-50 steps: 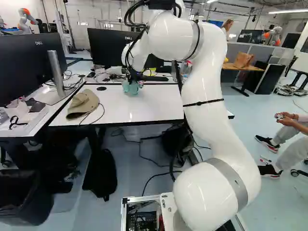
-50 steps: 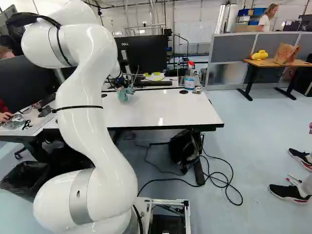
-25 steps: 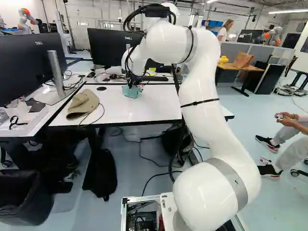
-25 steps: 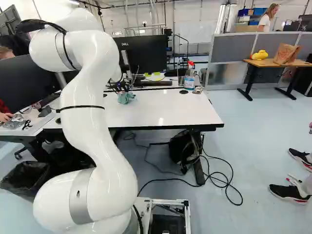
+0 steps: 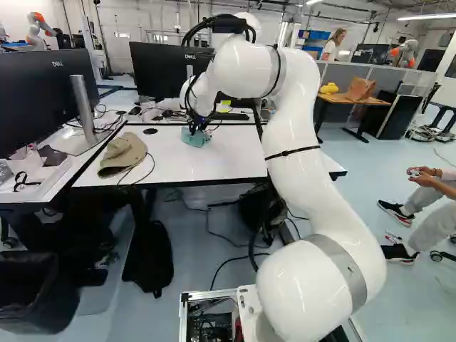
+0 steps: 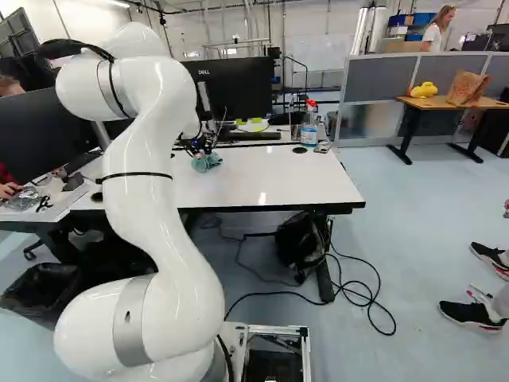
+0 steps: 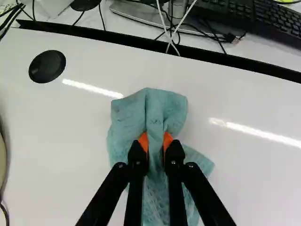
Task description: Clean the table with the green towel
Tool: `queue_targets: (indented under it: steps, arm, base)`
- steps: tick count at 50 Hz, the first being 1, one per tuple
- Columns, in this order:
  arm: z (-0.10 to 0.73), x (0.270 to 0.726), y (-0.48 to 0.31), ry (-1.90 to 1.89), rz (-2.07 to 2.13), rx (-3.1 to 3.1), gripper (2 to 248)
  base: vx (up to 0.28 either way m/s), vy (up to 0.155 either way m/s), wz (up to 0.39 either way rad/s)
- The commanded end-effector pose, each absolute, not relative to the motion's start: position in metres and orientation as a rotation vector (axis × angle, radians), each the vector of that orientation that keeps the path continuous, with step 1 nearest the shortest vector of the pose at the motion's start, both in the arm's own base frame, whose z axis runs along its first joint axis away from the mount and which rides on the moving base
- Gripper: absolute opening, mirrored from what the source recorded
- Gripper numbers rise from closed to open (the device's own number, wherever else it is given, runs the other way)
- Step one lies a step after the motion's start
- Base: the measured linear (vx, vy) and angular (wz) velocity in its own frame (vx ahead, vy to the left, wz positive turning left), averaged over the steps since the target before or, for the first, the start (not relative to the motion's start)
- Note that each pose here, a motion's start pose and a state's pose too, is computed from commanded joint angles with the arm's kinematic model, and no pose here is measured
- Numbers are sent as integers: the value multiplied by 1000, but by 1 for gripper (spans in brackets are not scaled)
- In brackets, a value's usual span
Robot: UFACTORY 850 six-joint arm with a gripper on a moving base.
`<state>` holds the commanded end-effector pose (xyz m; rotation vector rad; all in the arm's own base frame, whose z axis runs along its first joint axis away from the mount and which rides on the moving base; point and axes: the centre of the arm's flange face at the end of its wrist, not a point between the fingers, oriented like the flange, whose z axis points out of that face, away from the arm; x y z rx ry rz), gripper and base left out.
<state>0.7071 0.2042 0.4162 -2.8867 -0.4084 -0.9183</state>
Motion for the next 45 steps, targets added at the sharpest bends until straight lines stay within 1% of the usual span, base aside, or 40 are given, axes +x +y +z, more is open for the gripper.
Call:
queue_targets:
  steps: [28,45]
  arm:
    - [415,704,205,-413,-873,-2904,53]
    - [417,679,217,-452,-838,-2904,53]
  base:
    - [0,0,0]
    - [0,0,0]
